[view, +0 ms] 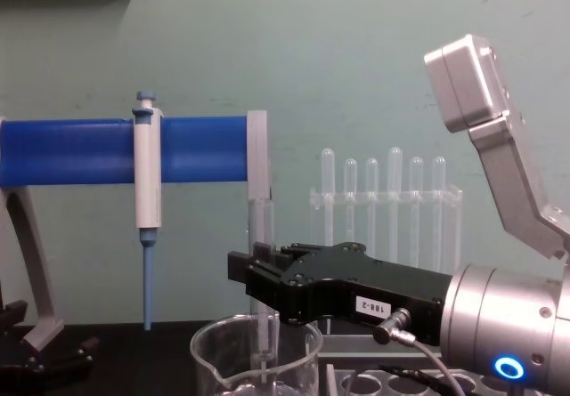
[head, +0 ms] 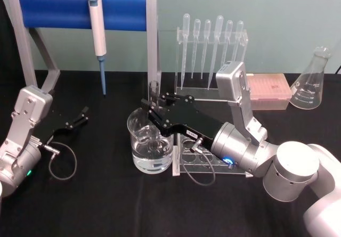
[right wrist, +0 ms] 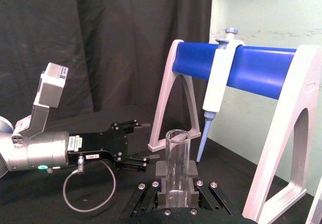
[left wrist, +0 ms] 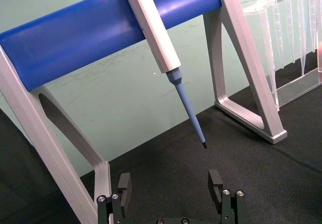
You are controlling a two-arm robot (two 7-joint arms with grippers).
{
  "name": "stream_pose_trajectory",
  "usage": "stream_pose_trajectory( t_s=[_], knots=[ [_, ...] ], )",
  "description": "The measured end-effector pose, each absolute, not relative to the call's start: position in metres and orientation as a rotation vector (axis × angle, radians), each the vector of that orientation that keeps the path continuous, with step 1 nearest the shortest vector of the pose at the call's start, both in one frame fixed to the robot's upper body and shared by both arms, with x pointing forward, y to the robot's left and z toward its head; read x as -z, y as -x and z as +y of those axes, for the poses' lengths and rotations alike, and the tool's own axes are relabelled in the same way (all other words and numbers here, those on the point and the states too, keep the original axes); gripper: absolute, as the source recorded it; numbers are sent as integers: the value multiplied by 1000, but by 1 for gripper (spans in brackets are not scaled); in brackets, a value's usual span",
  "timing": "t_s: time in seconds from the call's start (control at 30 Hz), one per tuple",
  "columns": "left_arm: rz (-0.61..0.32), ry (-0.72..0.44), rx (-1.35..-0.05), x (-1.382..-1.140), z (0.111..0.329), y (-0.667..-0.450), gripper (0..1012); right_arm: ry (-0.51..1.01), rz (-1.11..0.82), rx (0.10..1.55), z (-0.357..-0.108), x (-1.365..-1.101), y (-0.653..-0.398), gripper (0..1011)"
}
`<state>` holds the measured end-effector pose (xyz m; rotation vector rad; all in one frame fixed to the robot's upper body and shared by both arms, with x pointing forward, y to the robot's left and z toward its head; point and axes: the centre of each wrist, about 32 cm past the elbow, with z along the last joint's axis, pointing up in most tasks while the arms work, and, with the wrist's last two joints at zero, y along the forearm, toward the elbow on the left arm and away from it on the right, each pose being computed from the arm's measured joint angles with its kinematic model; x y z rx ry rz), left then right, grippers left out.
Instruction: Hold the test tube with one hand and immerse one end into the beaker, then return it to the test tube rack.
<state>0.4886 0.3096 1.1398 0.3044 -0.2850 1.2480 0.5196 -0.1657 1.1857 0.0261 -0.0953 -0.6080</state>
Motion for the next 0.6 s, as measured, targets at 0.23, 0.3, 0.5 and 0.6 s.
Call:
stream_pose_trajectory(
  t_s=[0.23, 0.3, 0.5, 0.6],
  knots=[
    [-285, -304, -1248, -1140, 310, -489, 1000, -26, -95, 608, -166, -1186, -520, 238],
    [-285, -304, -1248, -1140, 310, -489, 1000, -26, -95, 608, -166, -1186, -520, 238],
    [-285, -304, -1248, -1140, 310, -489, 1000, -26, -95, 608, -166, -1186, -520, 238],
    [-285, -304, -1248, -1140, 310, -489, 1000, -26, -95, 608, -166, -1186, -520, 238]
  ],
)
